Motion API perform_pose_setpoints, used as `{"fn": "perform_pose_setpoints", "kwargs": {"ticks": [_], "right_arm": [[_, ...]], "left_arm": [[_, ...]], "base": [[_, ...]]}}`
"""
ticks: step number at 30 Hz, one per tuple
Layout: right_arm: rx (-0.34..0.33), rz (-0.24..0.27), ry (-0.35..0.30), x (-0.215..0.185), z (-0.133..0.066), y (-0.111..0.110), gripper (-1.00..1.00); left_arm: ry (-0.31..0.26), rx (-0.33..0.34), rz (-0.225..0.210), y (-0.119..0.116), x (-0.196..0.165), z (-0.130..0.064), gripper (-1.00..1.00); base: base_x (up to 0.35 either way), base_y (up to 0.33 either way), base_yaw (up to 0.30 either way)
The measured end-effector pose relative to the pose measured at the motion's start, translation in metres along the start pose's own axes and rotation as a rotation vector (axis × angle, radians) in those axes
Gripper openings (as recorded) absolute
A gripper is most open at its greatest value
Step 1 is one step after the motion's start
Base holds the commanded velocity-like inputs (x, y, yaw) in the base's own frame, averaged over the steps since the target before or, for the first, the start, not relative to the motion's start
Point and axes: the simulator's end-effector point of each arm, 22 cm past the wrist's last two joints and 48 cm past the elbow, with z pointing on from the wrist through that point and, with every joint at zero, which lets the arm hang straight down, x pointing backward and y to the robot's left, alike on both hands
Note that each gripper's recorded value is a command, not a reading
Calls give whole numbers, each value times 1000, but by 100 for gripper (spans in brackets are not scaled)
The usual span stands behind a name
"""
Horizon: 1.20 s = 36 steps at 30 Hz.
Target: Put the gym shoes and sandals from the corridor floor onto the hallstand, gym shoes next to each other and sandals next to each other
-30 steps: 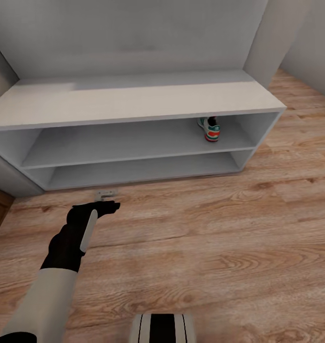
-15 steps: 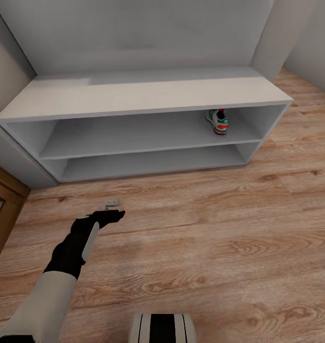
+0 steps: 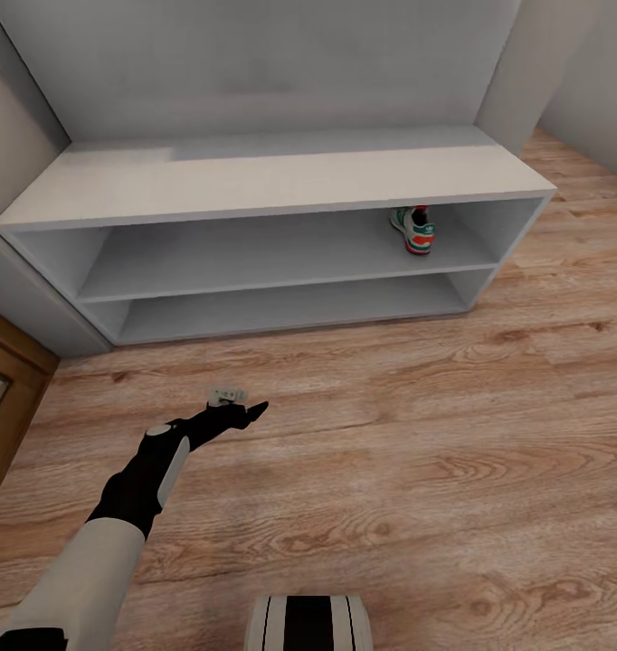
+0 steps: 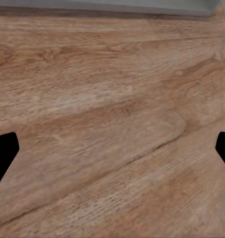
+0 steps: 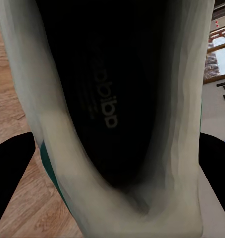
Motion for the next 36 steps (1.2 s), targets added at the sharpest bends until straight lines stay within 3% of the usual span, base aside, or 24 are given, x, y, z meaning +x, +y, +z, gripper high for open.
{"fn": "perform_pose_setpoints", "kwargs": {"ticks": [9,20,22,23,26,30,36], "right_arm": [[-1,-1,-1,0,0,0,-100],[-6,-4,-4,-1,-1,3,-100],[-65,-41,-24,-9,-5,34,-100],[-129,-102,-49,-16,-14,71,-100],[-202,-160,-74,-21,-26,111,-100],[-231,-196,-83,-21,-32,130,-100],[-257,-192,-73,-18,-37,142,-100]], "left_arm": [[18,198,-18,-40,11,-4,100],[42,226,-27,-41,22,-7,100],[50,226,-33,-41,26,-7,100],[66,225,-44,-40,34,-6,100],[76,224,-52,-40,40,-6,100],[79,223,-55,-39,41,-6,100],[81,224,-54,-40,42,-6,100]], "base": [[0,0,0],[0,0,0],[0,0,0],[0,0,0],[0,0,0],[0,0,0],[0,0,0]]}}
